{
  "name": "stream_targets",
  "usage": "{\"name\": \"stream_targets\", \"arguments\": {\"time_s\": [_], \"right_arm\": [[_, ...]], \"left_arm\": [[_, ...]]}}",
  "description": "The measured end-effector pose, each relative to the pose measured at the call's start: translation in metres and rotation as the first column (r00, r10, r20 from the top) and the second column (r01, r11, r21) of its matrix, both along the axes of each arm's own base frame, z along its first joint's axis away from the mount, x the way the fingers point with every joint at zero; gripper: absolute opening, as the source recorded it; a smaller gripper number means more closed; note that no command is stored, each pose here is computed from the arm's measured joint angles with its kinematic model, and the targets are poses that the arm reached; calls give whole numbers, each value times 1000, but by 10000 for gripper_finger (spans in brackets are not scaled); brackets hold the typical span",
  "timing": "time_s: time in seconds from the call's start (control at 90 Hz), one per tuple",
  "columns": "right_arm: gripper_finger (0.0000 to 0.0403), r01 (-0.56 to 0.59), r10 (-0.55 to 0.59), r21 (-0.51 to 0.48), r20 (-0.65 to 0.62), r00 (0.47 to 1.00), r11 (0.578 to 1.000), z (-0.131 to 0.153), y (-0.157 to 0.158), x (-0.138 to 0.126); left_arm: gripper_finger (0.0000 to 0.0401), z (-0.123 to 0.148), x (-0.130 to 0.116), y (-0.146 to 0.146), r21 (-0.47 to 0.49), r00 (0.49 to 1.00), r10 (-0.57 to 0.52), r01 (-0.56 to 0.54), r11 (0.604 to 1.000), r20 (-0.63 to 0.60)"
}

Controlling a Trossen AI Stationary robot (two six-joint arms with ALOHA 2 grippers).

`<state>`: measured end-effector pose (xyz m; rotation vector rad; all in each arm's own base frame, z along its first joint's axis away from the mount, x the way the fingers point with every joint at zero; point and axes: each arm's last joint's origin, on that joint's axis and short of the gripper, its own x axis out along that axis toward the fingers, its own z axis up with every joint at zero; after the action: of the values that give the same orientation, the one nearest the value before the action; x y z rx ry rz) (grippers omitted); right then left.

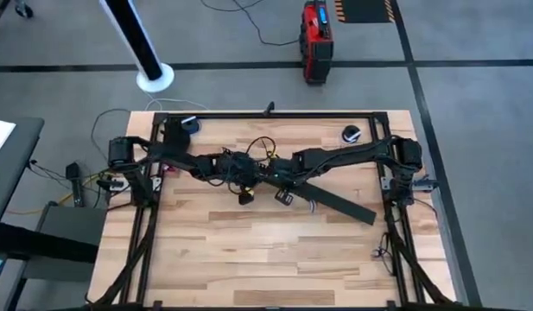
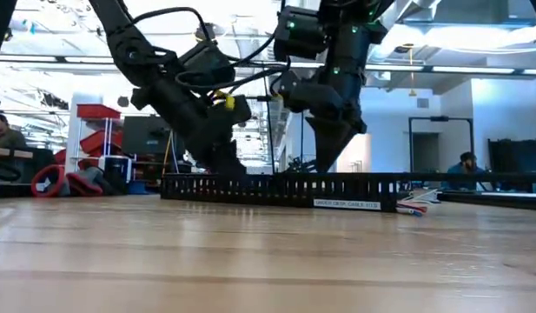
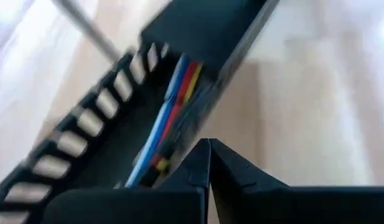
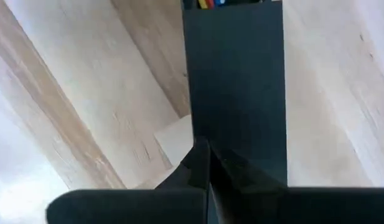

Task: Ziptie cables
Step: Close the black cable duct

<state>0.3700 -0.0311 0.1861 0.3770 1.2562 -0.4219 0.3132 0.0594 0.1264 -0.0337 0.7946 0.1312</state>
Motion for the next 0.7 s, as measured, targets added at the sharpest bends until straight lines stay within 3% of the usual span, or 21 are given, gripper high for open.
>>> {"name": "stream_targets", "arguments": {"time_s": [0.7], "right_arm": [[0, -7, 6, 12, 98, 995, 1000, -2, -41, 5]], "left_arm": [[0, -6, -5, 41, 42, 992, 122, -123, 992, 26]]}}
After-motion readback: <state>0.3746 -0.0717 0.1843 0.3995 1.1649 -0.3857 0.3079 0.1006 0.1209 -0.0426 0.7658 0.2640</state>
